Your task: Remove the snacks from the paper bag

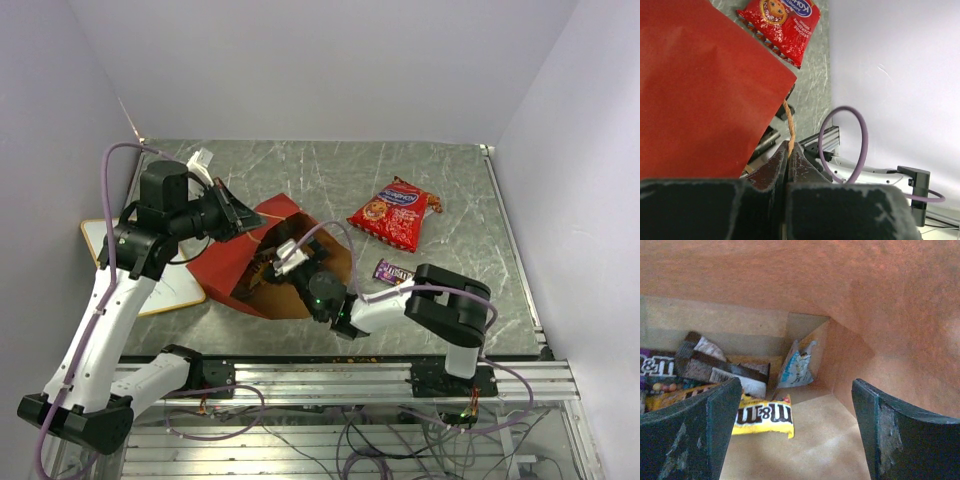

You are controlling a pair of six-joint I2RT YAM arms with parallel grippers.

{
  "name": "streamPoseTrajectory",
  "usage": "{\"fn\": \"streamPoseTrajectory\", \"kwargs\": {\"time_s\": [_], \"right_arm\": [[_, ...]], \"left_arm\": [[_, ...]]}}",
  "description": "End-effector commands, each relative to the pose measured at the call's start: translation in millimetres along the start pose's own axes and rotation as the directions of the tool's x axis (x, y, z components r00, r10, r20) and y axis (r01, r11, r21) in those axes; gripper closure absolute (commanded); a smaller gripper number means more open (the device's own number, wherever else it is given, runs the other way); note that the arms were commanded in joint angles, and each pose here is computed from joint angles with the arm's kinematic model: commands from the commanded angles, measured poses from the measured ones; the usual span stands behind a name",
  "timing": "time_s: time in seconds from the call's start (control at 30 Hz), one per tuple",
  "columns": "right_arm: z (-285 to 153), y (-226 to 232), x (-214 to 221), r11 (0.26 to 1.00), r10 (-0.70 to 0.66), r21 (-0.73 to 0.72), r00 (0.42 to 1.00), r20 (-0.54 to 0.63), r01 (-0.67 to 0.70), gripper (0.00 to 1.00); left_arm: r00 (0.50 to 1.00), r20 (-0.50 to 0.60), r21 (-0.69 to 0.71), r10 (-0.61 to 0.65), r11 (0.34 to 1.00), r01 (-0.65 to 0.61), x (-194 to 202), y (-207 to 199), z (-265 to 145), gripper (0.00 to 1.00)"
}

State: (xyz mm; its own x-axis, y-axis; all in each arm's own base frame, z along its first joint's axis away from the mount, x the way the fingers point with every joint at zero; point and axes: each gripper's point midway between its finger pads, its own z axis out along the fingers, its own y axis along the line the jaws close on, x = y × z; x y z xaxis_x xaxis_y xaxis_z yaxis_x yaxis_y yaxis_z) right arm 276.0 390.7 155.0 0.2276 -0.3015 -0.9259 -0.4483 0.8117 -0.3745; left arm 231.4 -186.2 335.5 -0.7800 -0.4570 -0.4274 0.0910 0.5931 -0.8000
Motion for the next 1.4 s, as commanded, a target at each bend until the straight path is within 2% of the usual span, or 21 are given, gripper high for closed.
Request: {"fn": "streamPoseTrajectory", "kwargs": {"time_s": [0.0, 0.1, 0.3, 0.5, 0.67, 0.77, 1.1, 1.17, 1.37], "right_arm": [[22, -1, 7, 0.996, 0.092, 0.008, 0.996, -0.001, -0.092, 0.08], [29, -4, 10, 0.995, 0.099, 0.009, 0.995, 0.005, -0.099, 0.09], [47, -10, 21, 0.988, 0.155, -0.028, 0.988, 0.001, -0.154, 0.17], [62, 10, 31, 0.987, 0.142, -0.074, 0.989, -0.03, -0.143, 0.23], [71, 9, 58, 0.983, 0.185, 0.036, 0.977, -0.11, -0.182, 0.25], [77, 6, 61, 0.976, 0.208, 0.085, 0.972, -0.106, -0.199, 0.3], [88, -1, 104, 0.963, 0.188, 0.232, 0.955, -0.228, -0.134, 0.25], [91, -2, 110, 0.961, 0.181, 0.248, 0.953, -0.244, -0.12, 0.3], [101, 9, 99, 0.984, 0.145, 0.14, 0.962, -0.231, -0.114, 0.66]], "left_arm": [[0.999, 0.016, 0.005, 0.041, 0.999, -0.041, 1, -4, -12, 0.93], [0.999, 0.022, 0.02, 0.035, 0.999, -0.035, 3, -5, -14, 0.93], [0.999, 0.038, 0.059, 0.022, 0.998, -0.024, 3, -9, -13, 0.93], [0.999, 0.023, 0.071, 0.042, 0.997, -0.044, 1, -13, -9, 0.93], [0.998, 0.024, 0.08, 0.05, 0.995, -0.052, -2, -15, -6, 0.93], [0.998, 0.024, 0.089, 0.051, 0.995, -0.053, -3, -18, -6, 0.93], [0.997, 0.027, 0.081, 0.068, 0.994, -0.07, -4, -20, -11, 0.93], [0.997, 0.029, 0.073, 0.068, 0.995, -0.07, -3, -19, -12, 0.93], [0.998, 0.027, 0.009, 0.054, 0.998, -0.055, 0, -6, -15, 0.93]]}}
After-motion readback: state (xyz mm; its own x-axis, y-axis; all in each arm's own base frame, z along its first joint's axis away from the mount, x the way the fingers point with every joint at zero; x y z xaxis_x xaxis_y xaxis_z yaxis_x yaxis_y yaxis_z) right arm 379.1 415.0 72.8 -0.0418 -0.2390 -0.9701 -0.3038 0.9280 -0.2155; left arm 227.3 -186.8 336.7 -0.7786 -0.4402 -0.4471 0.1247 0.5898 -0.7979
